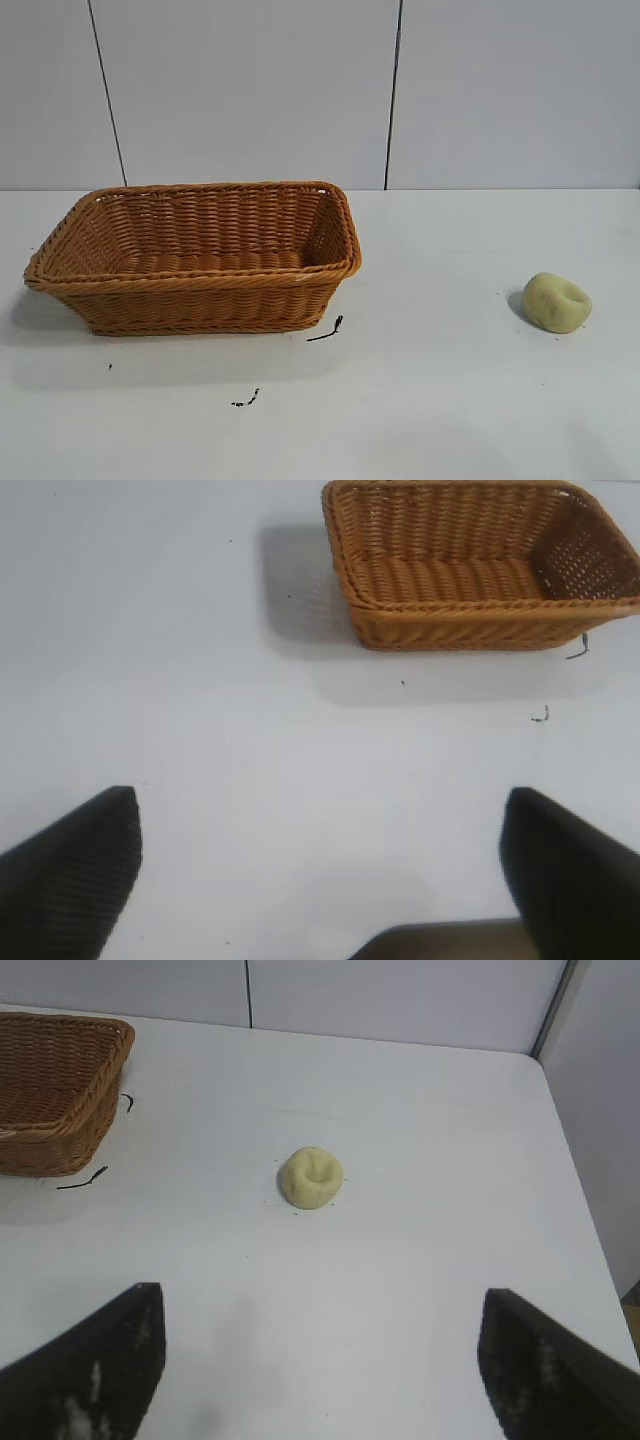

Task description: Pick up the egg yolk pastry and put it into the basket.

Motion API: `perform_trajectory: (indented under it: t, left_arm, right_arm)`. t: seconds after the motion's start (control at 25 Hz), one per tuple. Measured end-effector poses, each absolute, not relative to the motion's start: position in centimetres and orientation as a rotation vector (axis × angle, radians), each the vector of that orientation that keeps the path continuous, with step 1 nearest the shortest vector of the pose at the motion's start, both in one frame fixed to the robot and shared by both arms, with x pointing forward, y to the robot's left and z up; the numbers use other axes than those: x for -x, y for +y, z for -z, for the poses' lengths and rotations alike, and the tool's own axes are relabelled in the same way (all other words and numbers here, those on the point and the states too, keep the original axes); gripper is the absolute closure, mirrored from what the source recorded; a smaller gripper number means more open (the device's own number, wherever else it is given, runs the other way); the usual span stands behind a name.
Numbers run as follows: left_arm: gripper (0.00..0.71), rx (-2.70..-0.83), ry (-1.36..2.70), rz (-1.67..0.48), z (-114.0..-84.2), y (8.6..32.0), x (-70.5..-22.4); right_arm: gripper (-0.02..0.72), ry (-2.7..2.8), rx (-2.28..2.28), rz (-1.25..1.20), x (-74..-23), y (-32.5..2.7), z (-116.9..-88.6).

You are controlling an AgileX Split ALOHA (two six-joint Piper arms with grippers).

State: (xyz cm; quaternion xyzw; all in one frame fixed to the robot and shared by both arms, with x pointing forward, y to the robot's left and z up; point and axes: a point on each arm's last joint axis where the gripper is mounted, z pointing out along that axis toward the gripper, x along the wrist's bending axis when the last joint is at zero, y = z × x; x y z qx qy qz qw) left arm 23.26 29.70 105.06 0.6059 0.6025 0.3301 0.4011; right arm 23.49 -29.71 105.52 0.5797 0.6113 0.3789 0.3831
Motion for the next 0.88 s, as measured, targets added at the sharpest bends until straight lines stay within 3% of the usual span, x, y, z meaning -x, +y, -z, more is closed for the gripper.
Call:
perform_trajectory:
  t: [0.4, 0.6, 0.88]
  left_arm:
    - [0.015, -1.532, 1.523, -0.835, -105.1, 29.7, -23.3]
    - [0.015, -1.532, 1.523, -0.835, -105.1, 29.7, -23.3]
    - [0.015, -1.532, 1.523, -0.835, -105.1, 29.7, -23.3]
  right_arm:
    - [0.110, 1.559, -1.478, -0.966, -23.5, -29.7, -105.5]
    - [0.023, 1.559, -1.478, -0.959, -23.5, -29.8, -105.5]
    - [0.015, 1.692, -1.605, -0.821, -27.2, -29.8, -107.0]
